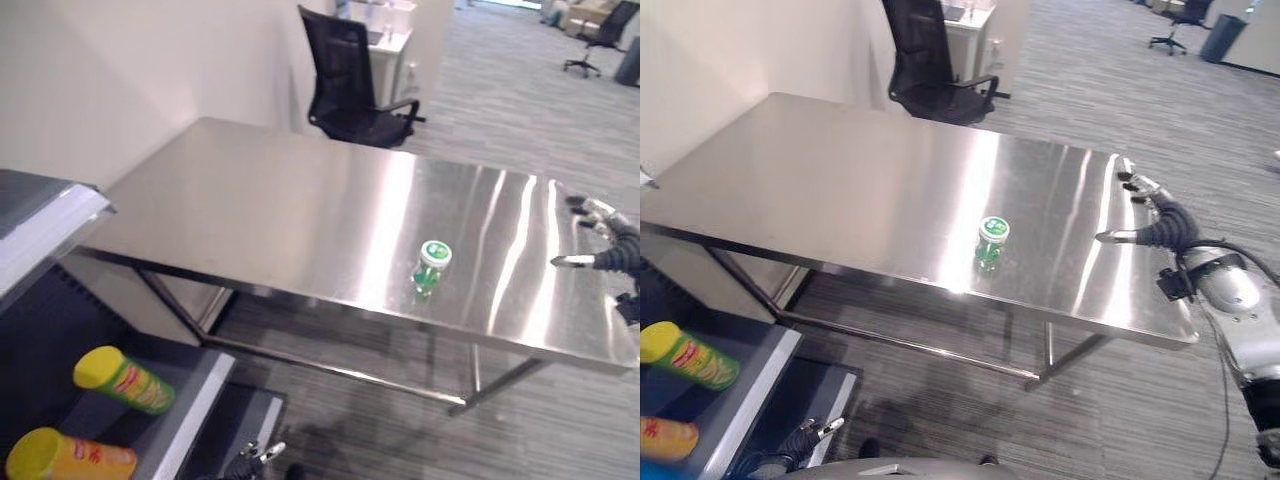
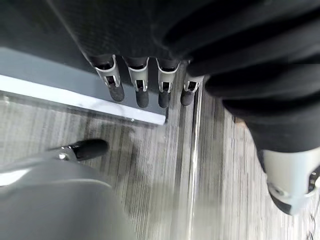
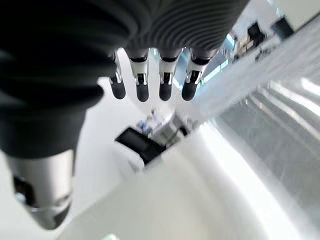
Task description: Put the goods on the table back onto the shelves and tidy them up.
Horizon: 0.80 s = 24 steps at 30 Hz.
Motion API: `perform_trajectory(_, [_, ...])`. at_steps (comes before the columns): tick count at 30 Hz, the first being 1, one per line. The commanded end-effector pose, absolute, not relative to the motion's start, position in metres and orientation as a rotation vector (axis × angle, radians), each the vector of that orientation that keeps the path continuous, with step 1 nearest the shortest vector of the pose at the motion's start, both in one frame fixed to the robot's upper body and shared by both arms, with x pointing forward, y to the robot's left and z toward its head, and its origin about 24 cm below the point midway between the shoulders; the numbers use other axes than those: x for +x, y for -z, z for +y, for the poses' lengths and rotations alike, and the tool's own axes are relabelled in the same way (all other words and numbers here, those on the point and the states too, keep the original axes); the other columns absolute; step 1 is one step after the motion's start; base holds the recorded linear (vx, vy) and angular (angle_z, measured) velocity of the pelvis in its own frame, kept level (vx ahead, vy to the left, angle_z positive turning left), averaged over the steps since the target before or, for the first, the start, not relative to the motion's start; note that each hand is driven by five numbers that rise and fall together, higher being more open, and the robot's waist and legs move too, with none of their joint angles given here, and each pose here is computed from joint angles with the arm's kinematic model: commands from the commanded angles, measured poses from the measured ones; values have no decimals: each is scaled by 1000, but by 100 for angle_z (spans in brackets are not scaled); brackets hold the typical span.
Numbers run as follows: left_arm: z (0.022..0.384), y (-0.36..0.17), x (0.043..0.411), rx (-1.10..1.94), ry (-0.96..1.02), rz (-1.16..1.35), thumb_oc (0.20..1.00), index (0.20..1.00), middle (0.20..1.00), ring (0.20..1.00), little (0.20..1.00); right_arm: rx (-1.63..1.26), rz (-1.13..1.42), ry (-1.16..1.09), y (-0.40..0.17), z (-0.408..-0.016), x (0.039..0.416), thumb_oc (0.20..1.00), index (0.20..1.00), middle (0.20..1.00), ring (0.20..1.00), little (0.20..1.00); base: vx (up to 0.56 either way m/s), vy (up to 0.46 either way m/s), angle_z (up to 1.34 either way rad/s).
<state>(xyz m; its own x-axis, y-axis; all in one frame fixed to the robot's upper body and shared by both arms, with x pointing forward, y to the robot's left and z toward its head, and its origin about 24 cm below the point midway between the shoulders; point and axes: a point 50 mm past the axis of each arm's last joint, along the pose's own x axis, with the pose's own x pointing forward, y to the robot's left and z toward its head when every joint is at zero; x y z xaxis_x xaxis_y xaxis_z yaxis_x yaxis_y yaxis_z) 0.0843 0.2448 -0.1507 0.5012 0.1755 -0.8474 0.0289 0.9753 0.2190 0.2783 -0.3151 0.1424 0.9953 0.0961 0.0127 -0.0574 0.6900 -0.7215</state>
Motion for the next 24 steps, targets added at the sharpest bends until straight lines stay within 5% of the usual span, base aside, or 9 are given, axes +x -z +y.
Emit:
perform_trajectory(1, [250, 144, 110, 237, -104, 979, 1000, 1000, 1000, 1000, 1000, -959, -148, -23, -167, -309, 295, 1000, 1000, 1000, 1000, 1000, -12, -1, 16])
perform_trajectory(24, [241, 145, 114, 223, -109, 967, 1000, 1000, 1000, 1000, 1000, -993, -83, -113, -128, -269, 326, 1000, 1000, 1000, 1000, 1000, -3, -9, 11])
